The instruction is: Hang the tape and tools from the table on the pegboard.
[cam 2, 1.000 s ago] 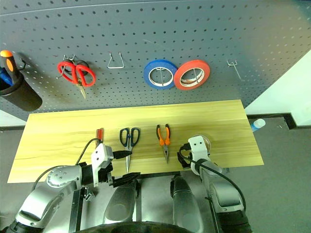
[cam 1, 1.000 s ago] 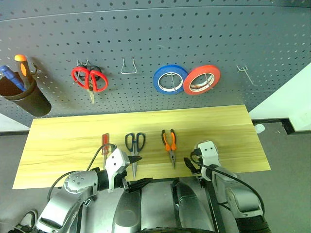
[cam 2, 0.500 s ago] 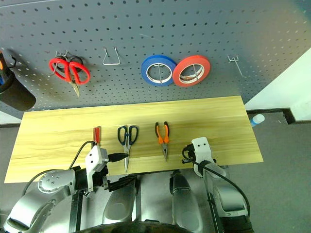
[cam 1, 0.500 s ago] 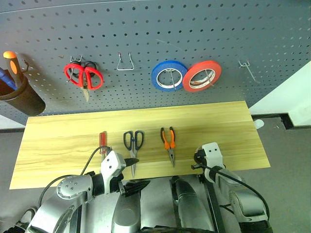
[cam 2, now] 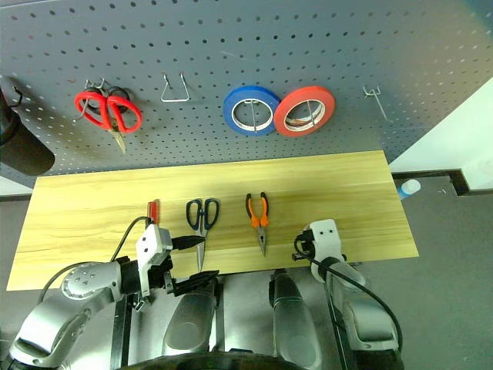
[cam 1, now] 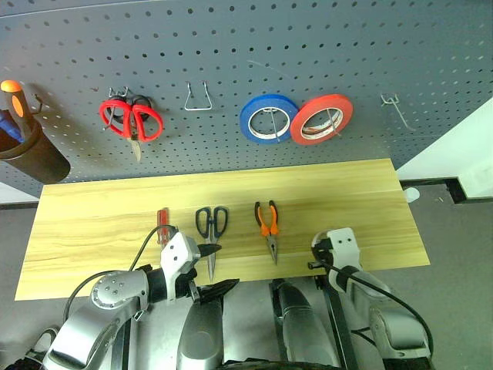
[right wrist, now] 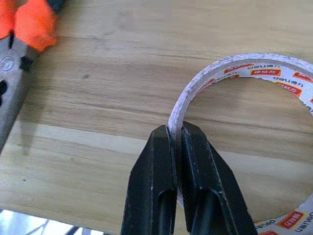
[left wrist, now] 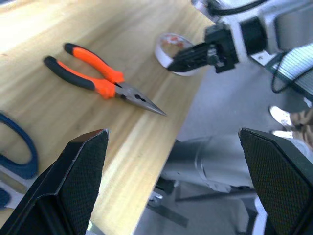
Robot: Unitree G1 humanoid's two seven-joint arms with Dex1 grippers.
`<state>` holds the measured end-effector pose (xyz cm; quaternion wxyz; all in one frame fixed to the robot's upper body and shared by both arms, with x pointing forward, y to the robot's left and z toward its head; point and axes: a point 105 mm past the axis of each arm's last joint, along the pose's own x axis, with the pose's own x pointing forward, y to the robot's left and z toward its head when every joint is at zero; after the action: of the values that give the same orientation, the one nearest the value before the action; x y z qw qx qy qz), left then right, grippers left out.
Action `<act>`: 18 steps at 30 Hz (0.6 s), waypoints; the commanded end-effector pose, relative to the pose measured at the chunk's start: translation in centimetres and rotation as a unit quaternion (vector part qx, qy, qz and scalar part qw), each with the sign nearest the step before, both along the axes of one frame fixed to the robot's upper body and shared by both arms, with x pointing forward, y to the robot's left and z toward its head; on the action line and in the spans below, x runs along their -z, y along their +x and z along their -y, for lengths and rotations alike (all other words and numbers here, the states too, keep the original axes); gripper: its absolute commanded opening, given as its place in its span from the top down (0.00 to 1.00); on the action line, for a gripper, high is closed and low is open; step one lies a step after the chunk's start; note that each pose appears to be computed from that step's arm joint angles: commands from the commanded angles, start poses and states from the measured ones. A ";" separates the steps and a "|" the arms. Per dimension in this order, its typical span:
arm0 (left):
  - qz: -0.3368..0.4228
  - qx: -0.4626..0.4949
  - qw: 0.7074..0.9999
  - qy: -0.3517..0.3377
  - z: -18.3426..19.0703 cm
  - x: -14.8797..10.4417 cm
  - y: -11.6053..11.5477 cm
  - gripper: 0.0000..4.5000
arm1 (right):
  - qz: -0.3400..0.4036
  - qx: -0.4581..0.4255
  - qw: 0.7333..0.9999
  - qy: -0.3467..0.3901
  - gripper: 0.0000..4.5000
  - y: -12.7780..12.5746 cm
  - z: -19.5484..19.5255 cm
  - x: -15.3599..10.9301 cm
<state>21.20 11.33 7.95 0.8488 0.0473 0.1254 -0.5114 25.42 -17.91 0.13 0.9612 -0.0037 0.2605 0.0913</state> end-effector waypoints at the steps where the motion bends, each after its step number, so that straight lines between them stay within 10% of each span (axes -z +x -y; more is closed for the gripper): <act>1: 0.041 0.006 0.999 -0.026 0.4 -1.3 0.7 0.01 | 0.066 0.018 0.998 0.005 1.00 -0.4 0.6 -2.5; 18: 0.137 0.027 0.985 -0.104 2.9 -3.9 3.9 0.01 | 0.324 0.158 0.929 -0.088 1.00 0.4 5.5 -12.3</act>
<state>25.19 8.63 11.01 0.8474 0.0286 -0.0261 -0.5295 25.83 -22.57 11.16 0.9951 -0.0554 -0.0349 -0.0735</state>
